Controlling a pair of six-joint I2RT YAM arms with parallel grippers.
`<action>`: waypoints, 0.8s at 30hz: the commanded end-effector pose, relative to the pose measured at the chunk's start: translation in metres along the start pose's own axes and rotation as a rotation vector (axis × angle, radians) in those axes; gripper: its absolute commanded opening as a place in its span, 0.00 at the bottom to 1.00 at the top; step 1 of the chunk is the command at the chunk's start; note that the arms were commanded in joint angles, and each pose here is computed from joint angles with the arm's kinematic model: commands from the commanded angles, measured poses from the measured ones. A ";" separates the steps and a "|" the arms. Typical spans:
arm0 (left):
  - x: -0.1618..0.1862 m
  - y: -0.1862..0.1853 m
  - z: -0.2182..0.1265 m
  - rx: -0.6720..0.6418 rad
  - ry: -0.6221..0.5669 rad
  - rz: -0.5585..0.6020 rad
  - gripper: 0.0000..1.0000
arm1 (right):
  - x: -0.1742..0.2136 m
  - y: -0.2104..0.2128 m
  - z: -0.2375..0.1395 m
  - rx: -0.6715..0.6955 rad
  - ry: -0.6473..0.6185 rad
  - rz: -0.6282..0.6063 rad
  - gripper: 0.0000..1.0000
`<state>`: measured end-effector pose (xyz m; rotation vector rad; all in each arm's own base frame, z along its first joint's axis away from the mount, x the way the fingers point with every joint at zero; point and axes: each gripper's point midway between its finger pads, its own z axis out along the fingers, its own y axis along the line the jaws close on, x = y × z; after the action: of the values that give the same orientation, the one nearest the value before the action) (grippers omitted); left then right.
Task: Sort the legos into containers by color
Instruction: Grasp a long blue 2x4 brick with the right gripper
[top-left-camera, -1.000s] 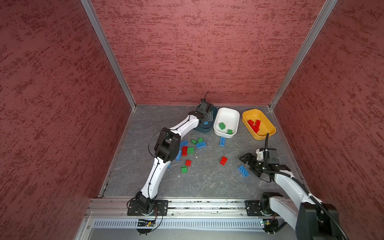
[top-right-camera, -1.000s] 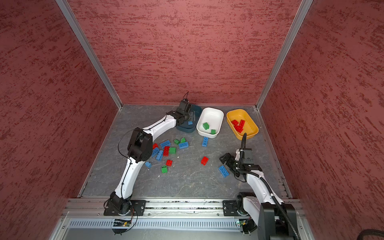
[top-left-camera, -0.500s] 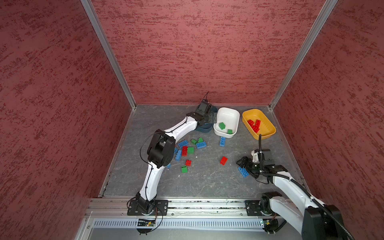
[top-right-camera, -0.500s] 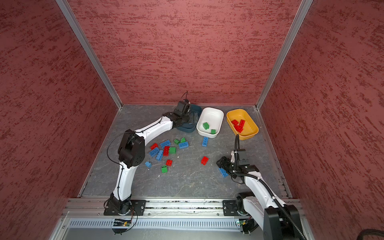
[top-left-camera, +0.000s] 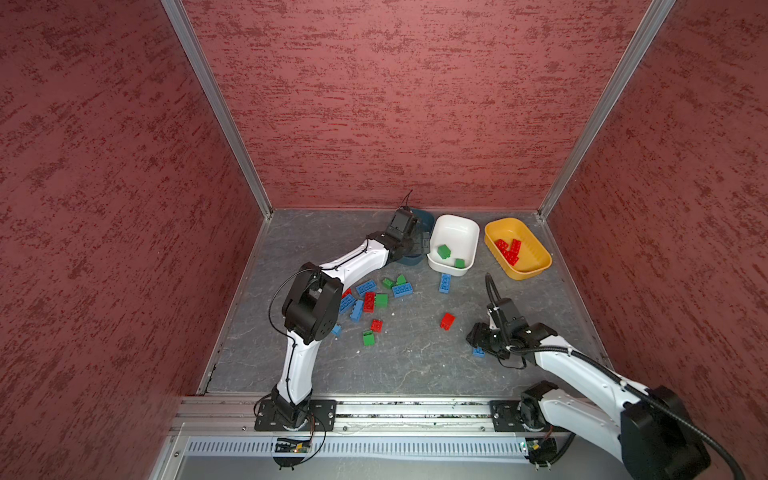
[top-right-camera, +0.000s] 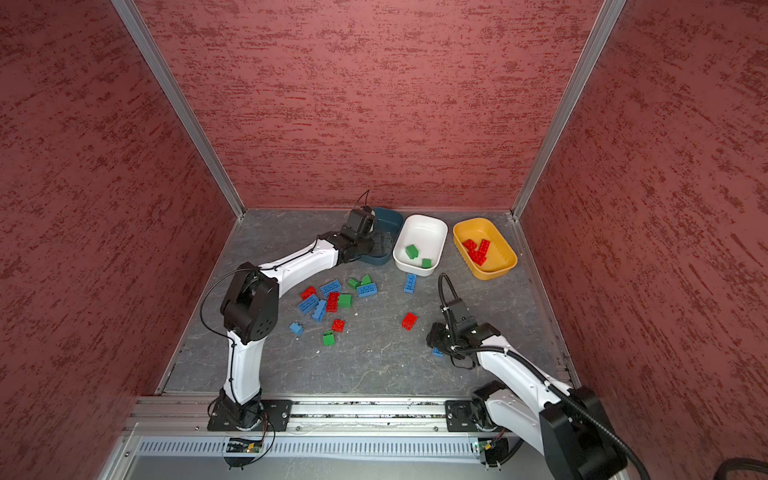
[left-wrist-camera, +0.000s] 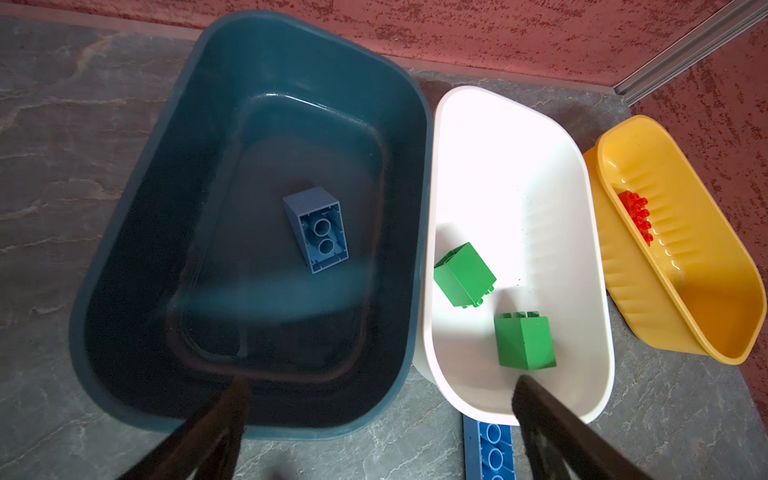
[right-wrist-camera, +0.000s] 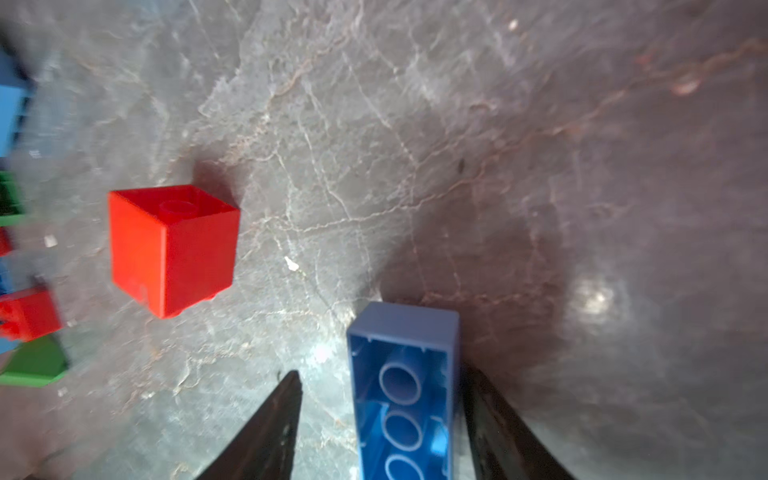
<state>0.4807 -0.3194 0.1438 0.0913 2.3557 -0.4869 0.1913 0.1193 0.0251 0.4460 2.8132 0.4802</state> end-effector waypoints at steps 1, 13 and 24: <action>-0.010 -0.007 -0.013 0.025 -0.033 -0.013 1.00 | 0.006 -0.016 0.004 0.175 -0.001 -0.009 0.59; 0.013 -0.006 -0.030 0.038 0.017 -0.029 0.99 | 0.010 0.003 0.016 0.236 0.000 -0.174 0.35; 0.065 -0.022 -0.070 0.248 0.212 -0.059 0.99 | -0.047 0.083 -0.017 -0.045 -0.293 -0.367 0.24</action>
<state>0.4038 -0.3110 0.1481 0.1490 2.4633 -0.7153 0.2198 0.1535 0.0437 0.0702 2.7050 0.2780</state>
